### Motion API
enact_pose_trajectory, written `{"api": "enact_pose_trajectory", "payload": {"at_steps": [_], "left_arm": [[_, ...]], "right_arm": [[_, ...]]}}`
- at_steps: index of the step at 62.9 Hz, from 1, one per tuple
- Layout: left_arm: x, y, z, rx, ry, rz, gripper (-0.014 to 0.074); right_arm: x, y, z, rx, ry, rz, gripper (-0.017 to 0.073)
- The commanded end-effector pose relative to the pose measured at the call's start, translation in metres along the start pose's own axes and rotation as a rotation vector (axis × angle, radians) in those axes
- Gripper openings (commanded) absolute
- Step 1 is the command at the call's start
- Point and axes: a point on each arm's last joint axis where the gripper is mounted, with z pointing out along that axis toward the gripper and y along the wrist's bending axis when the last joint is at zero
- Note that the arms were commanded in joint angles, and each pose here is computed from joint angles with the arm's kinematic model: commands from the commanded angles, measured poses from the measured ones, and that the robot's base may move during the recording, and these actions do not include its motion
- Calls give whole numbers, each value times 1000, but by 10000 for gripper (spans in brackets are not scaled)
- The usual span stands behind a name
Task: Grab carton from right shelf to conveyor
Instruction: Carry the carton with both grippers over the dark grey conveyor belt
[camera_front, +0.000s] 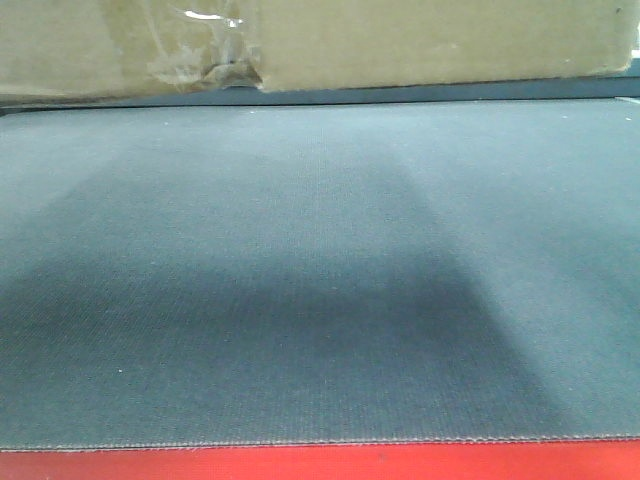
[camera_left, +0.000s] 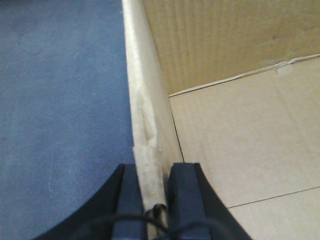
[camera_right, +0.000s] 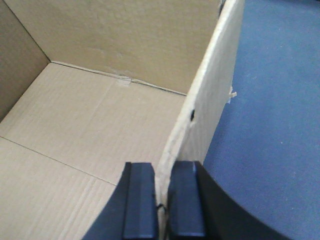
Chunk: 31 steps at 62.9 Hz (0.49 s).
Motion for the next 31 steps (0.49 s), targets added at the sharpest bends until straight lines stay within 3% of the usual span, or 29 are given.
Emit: {"api": "enact_pose_trajectory", "payload": {"at_steps": [1, 31], "left_arm": [[-1, 10, -2, -92, -18, 45, -20], [-1, 10, -2, -92, -18, 45, -20]], "right_arm": [[-3, -2, -9, 22, -50, -29, -67], [-3, -2, -9, 22, -50, -29, -67]]}}
